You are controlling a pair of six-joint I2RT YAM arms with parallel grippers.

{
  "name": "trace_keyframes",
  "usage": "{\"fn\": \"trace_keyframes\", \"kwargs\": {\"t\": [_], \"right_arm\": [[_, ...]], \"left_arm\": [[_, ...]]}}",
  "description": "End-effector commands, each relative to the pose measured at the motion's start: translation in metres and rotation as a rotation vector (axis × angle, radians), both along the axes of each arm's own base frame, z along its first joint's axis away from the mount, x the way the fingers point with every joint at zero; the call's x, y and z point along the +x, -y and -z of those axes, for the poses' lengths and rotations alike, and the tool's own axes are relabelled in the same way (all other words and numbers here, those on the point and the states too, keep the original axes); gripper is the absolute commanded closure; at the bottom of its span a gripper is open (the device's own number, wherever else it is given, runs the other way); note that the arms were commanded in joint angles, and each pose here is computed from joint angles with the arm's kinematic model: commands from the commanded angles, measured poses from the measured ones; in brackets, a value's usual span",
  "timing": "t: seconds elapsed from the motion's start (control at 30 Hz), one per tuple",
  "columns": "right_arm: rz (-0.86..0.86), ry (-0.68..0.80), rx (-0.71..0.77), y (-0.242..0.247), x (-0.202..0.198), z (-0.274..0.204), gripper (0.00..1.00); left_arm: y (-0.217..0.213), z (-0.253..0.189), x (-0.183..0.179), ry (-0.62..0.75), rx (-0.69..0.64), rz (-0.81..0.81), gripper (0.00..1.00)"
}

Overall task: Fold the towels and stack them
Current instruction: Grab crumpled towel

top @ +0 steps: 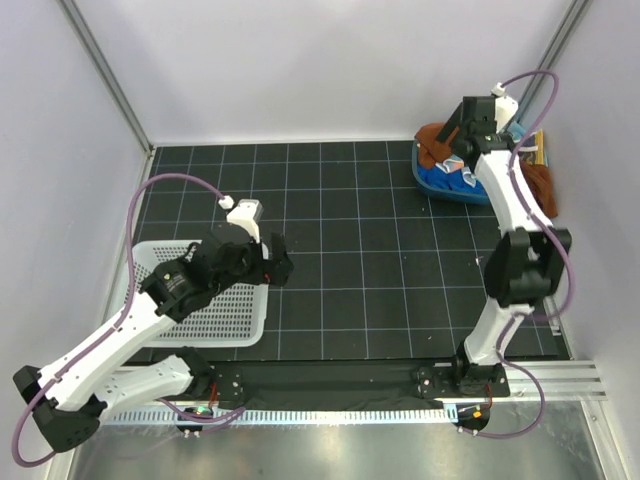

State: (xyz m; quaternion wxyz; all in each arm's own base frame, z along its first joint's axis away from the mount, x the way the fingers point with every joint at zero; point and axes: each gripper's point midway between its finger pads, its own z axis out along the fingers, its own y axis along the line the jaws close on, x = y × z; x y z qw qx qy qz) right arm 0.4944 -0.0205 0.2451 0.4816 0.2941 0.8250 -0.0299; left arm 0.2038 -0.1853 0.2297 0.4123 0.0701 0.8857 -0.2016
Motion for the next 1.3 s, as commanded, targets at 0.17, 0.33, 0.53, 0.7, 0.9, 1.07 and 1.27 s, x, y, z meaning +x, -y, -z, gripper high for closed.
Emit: {"fn": "trace_keyframes", "kwargs": {"t": [0.17, 0.33, 0.53, 0.7, 0.9, 1.07, 1.27], "right_arm": [[0.115, 0.055, 0.093, 0.031, 0.096, 0.04, 0.08], [0.123, 0.094, 0.103, 0.032, 0.129, 0.061, 0.16], [0.148, 0.103, 0.108, 0.035, 0.132, 0.077, 0.21], [0.125, 0.111, 0.095, 0.034, 0.139, 0.082, 0.34], [0.113, 0.088, 0.077, 0.034, 0.145, 0.096, 0.35], [0.102, 0.087, 0.064, 0.035, 0.15, 0.104, 0.36], [0.09, 0.107, 0.061, 0.034, 0.154, 0.104, 0.52]], "left_arm": [[0.028, -0.011, 0.011, 0.014, -0.101, 0.028, 0.03], [0.028, -0.002, 0.018, 0.016, -0.07, 0.009, 0.03], [0.027, 0.0, 0.02, 0.019, -0.057, 0.006, 0.03], [0.025, 0.001, 0.021, 0.025, -0.047, 0.0, 0.03], [0.026, 0.005, 0.022, 0.018, -0.037, 0.001, 0.03], [0.027, 0.008, 0.023, 0.011, -0.03, 0.001, 0.02], [0.025, 0.008, 0.025, 0.018, -0.023, -0.011, 0.02]]}}
